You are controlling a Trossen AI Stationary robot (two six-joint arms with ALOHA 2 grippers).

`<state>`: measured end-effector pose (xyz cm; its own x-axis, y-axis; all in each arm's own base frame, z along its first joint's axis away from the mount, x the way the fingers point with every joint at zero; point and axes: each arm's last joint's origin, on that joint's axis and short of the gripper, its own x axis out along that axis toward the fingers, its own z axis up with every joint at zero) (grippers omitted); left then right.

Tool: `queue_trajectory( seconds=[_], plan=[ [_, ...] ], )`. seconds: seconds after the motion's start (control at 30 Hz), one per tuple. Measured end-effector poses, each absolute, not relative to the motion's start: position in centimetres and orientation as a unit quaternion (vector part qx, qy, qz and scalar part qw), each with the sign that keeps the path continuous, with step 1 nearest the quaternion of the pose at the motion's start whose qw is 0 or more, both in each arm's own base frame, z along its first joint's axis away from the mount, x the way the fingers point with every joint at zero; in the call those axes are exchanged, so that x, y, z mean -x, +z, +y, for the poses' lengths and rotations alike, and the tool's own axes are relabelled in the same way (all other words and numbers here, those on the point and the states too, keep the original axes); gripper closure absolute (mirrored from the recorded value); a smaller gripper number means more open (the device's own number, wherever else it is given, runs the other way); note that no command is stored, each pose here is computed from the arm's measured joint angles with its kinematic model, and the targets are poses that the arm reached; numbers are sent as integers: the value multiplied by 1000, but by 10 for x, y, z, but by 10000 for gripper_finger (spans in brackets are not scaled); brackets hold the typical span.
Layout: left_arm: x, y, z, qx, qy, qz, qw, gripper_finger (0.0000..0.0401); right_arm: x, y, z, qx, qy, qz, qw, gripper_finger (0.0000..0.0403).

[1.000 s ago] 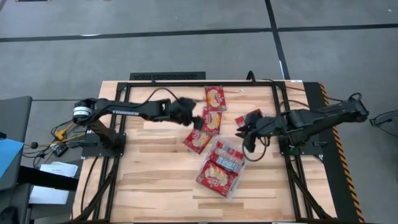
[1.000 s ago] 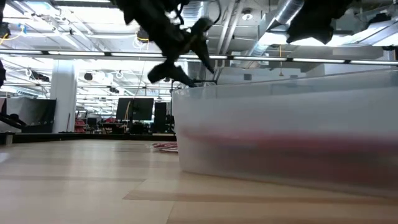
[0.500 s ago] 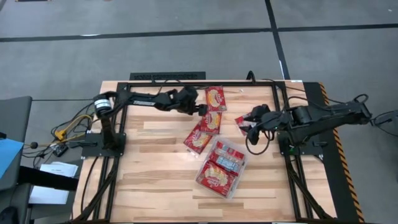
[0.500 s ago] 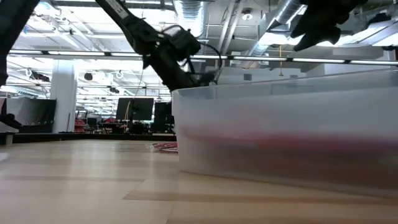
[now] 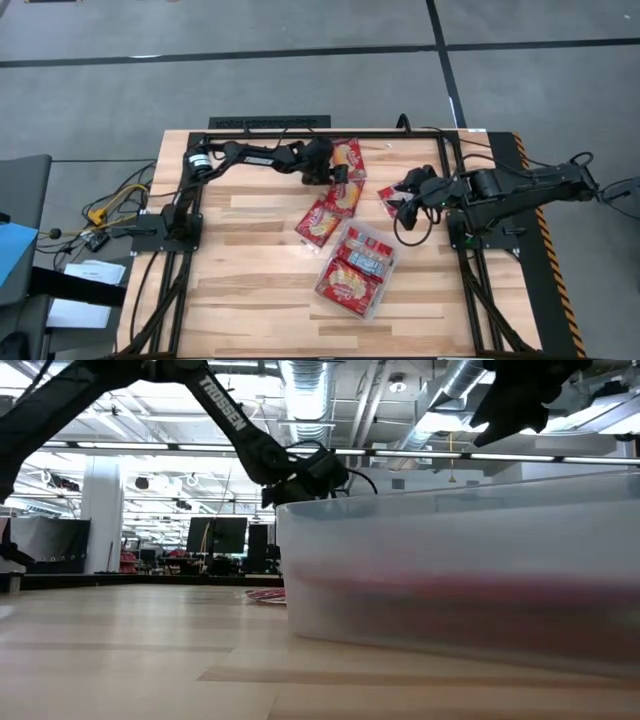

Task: Sort popcorn bags into baskets
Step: Put the red popcorn bag into the transparent bin

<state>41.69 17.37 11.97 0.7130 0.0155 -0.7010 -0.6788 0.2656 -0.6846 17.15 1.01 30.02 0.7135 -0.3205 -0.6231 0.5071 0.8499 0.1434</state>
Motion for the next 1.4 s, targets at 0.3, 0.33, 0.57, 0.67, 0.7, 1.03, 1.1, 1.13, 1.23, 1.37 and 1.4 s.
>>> queue_trajectory(
  seconds=[0.3, 0.33, 0.57, 0.67, 0.7, 1.03, 1.1, 1.13, 1.23, 1.37, 1.4],
  plan=[
    [-420, 109, 171, 545, 218, 317, 745, 319, -170, 301, 9, -147, -242, 298, 912, 143],
    [-420, 108, 171, 542, 216, 319, 747, 346, -170, 301, 9, -145, -245, 297, 911, 143],
    [-418, 109, 171, 553, 207, 325, 739, 395, -170, 301, 8, -143, -250, 293, 911, 143],
    [-415, 117, 172, 571, 193, 327, 728, 398, -170, 301, 8, -143, -252, 292, 912, 143],
    [-413, 122, 171, 575, 193, 330, 723, 399, -170, 301, 8, -143, -252, 291, 912, 143],
    [-388, 203, 161, 530, 214, 313, 758, 401, -171, 303, 8, -146, -259, 280, 913, 143],
    [-381, 218, 157, 515, 223, 314, 766, 401, -171, 303, 8, -147, -259, 279, 913, 143],
    [-378, 226, 155, 510, 225, 309, 771, 401, -171, 303, 8, -147, -259, 278, 913, 143],
    [-370, 249, 145, 498, 229, 294, 783, 401, -171, 303, 8, -150, -260, 277, 913, 143],
    [-359, 287, 117, 495, 237, 254, 797, 401, -174, 303, 9, -169, -263, 268, 911, 143],
    [-356, 296, 107, 493, 242, 245, 799, 401, -174, 304, 9, -172, -263, 263, 912, 143]
  ],
)
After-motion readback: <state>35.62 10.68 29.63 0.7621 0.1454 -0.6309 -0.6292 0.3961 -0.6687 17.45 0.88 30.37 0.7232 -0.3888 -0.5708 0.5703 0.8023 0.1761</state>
